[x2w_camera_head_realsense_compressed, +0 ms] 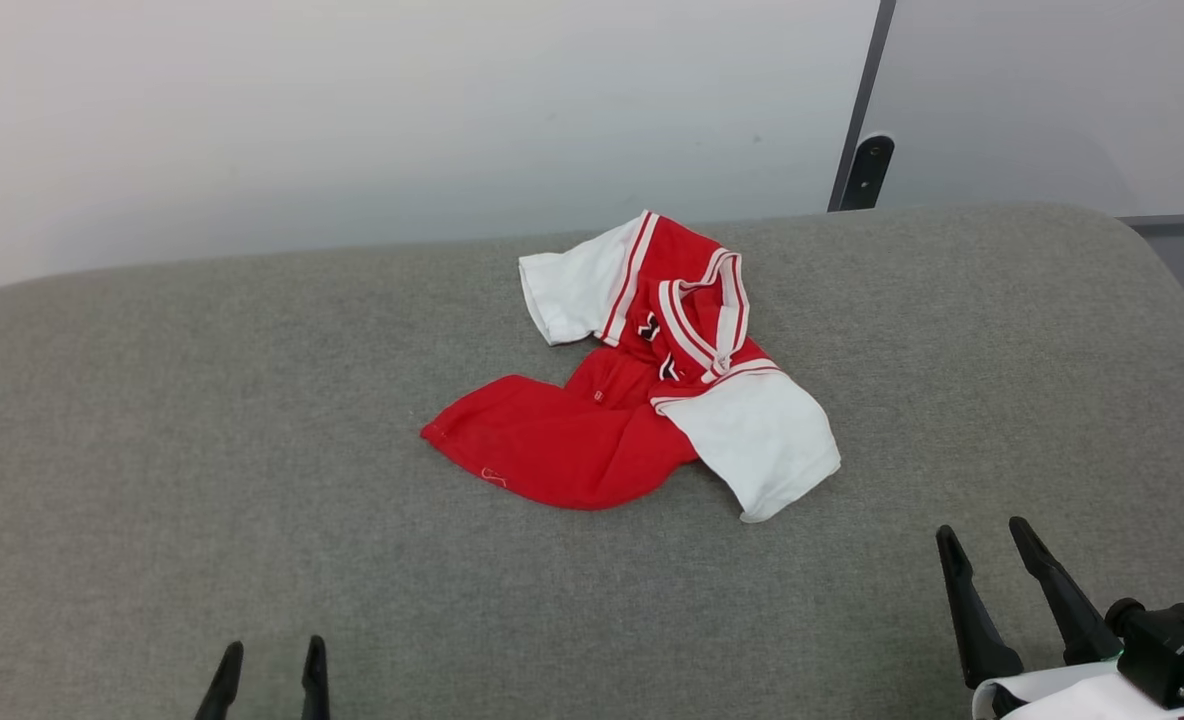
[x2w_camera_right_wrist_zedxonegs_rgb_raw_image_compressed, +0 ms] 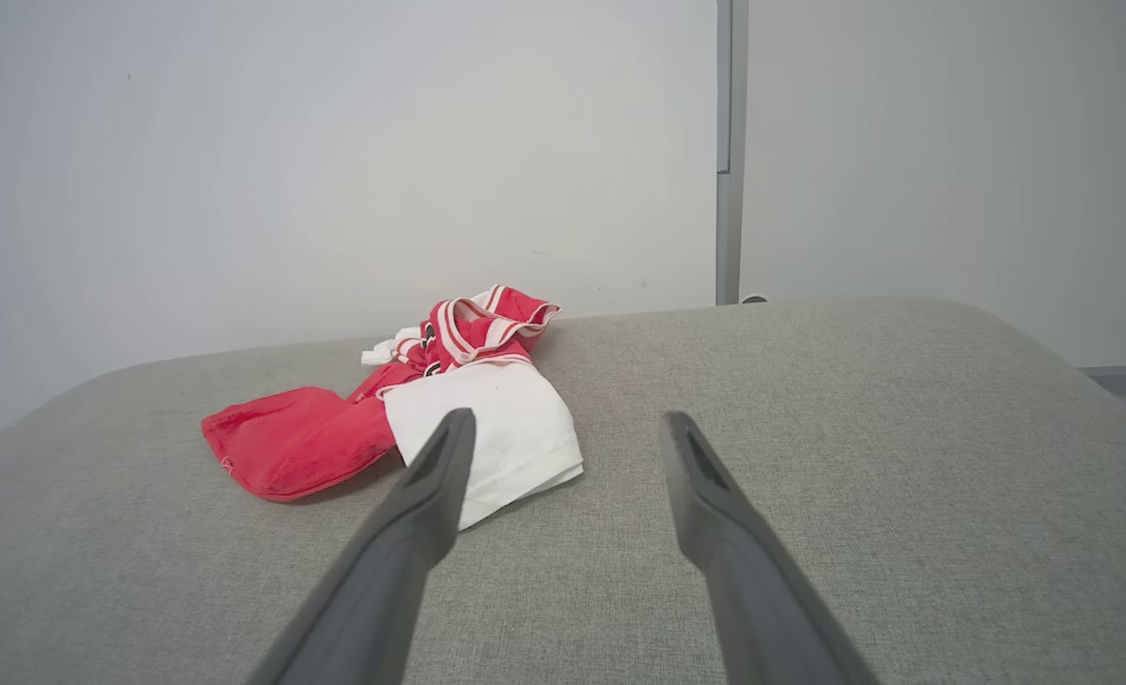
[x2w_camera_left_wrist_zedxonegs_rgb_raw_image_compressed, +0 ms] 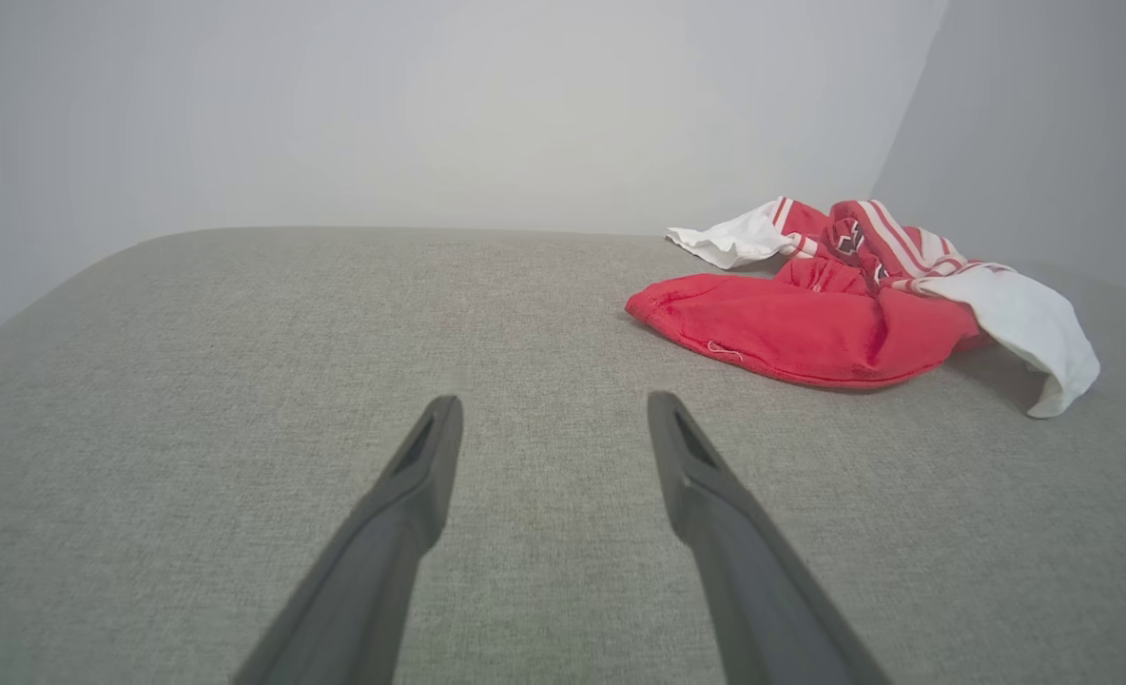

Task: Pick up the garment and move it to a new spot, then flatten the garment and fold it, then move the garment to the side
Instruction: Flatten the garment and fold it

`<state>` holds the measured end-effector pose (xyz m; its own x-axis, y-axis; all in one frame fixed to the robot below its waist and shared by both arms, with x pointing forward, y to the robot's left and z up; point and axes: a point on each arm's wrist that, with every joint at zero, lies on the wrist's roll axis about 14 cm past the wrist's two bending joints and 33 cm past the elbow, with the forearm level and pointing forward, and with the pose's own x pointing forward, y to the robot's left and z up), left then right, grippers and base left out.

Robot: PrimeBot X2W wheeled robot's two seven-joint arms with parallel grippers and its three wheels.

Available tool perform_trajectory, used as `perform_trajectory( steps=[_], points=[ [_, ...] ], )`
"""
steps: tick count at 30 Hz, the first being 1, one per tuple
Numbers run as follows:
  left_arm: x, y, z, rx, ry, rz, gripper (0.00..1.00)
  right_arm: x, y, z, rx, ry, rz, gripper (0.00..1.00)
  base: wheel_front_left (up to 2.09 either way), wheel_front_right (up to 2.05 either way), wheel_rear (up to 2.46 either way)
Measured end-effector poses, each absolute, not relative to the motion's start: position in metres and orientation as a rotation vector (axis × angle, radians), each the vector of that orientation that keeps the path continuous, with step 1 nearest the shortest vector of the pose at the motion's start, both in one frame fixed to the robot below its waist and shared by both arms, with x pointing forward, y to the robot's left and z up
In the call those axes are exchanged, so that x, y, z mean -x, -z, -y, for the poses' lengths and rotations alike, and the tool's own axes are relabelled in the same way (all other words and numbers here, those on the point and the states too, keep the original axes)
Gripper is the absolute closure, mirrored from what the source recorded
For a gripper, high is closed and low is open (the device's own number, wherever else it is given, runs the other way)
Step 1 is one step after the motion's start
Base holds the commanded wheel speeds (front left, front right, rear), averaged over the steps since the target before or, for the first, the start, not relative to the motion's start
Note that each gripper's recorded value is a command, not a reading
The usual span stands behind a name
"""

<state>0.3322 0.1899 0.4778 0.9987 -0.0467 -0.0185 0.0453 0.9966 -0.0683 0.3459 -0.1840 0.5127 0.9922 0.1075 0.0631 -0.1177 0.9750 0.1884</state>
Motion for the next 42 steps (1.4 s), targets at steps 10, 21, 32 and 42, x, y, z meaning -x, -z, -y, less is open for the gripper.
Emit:
perform_trajectory(
  steps=[10,21,32,42],
  points=[
    [-0.332,-0.477,-0.186,0.068,0.062,-0.017,0.0,-0.347,-0.513,0.181,-0.192,-0.122,0.055,0.0,0.0,0.0,0.0],
    [-0.429,-0.567,-0.128,0.096,0.264,0.228,0.0,-0.356,-0.511,0.158,-0.274,-0.141,0.062,0.0,0.0,0.0,0.0],
    [-0.584,-0.578,-0.082,0.155,0.366,-0.135,0.0,-0.383,-0.499,0.168,-0.334,-0.071,0.058,0.0,0.0,0.0,0.0],
    [-0.616,-0.474,-0.042,0.057,0.426,-0.786,0.0,-0.384,-0.488,0.2,-0.352,0.038,0.036,0.0,0.0,0.0,0.0]
  ],
)
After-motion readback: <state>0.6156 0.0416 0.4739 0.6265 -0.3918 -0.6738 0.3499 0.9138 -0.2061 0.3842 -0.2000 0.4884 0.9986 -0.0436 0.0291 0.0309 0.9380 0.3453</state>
